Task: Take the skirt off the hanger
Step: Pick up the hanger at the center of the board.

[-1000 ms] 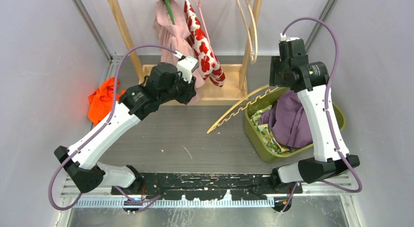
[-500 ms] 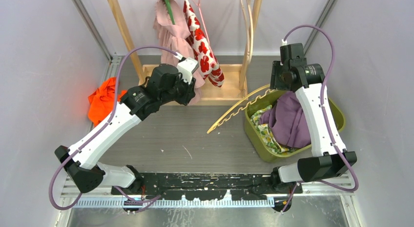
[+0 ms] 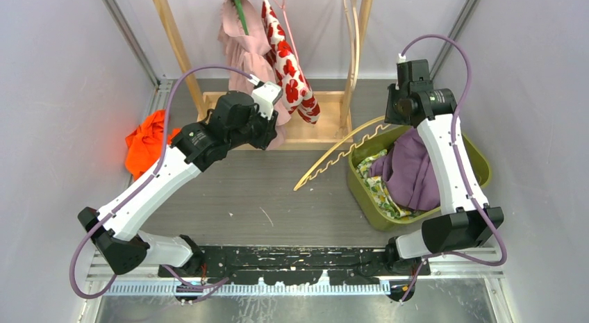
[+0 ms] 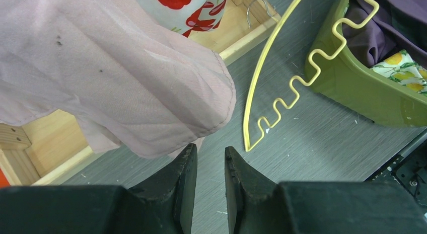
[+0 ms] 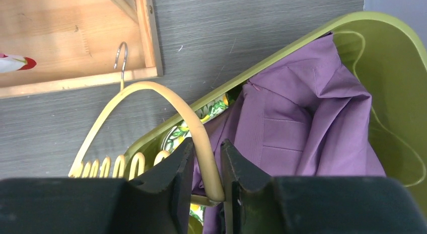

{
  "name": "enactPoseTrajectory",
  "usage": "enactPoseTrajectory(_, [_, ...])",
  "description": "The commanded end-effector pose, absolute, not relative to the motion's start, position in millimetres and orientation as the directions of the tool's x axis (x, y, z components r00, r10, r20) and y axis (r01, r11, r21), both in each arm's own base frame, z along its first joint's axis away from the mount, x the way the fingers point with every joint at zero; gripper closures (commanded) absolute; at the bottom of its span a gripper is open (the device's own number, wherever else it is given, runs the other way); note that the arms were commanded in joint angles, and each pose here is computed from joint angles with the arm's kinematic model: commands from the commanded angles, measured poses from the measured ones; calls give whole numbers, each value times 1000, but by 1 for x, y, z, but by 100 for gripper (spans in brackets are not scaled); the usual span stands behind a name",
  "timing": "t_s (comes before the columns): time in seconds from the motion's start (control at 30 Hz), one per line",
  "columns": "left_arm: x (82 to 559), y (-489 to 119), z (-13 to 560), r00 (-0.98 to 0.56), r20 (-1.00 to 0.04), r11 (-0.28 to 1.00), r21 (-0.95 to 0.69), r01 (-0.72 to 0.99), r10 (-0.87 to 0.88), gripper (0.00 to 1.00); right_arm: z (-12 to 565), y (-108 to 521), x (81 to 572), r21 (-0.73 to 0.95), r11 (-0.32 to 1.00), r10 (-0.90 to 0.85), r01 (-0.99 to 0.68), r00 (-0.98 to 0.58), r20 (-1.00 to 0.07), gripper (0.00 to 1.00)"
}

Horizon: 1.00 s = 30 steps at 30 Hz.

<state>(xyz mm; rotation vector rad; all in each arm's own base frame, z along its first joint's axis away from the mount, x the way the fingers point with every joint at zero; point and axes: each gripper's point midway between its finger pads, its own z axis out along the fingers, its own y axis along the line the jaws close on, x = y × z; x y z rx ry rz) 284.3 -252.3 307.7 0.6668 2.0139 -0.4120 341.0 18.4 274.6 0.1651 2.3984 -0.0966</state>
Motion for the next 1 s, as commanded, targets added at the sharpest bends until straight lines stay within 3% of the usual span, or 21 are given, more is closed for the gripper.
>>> enactPoseTrajectory(0.0, [291, -249, 323, -360, -891, 804, 10, 595, 277, 73, 282, 29, 344, 19, 995, 87, 102, -719, -690, 85])
enactPoseTrajectory(0.17, [292, -250, 326, -353, -893, 803, 15, 596, 279, 73, 296, 33, 339, 42, 996, 87, 81, -698, -711, 99])
enactPoseTrajectory(0.5, [294, -254, 336, -344, -902, 799, 4, 601, 262, 73, 342, 52, 302, 150, 988, 96, -35, -620, -779, 99])
enactPoseTrajectory(0.97, [298, -269, 357, -352, -913, 791, -55, 609, 208, 74, 458, 90, 216, 216, 895, 130, -391, -235, -963, 93])
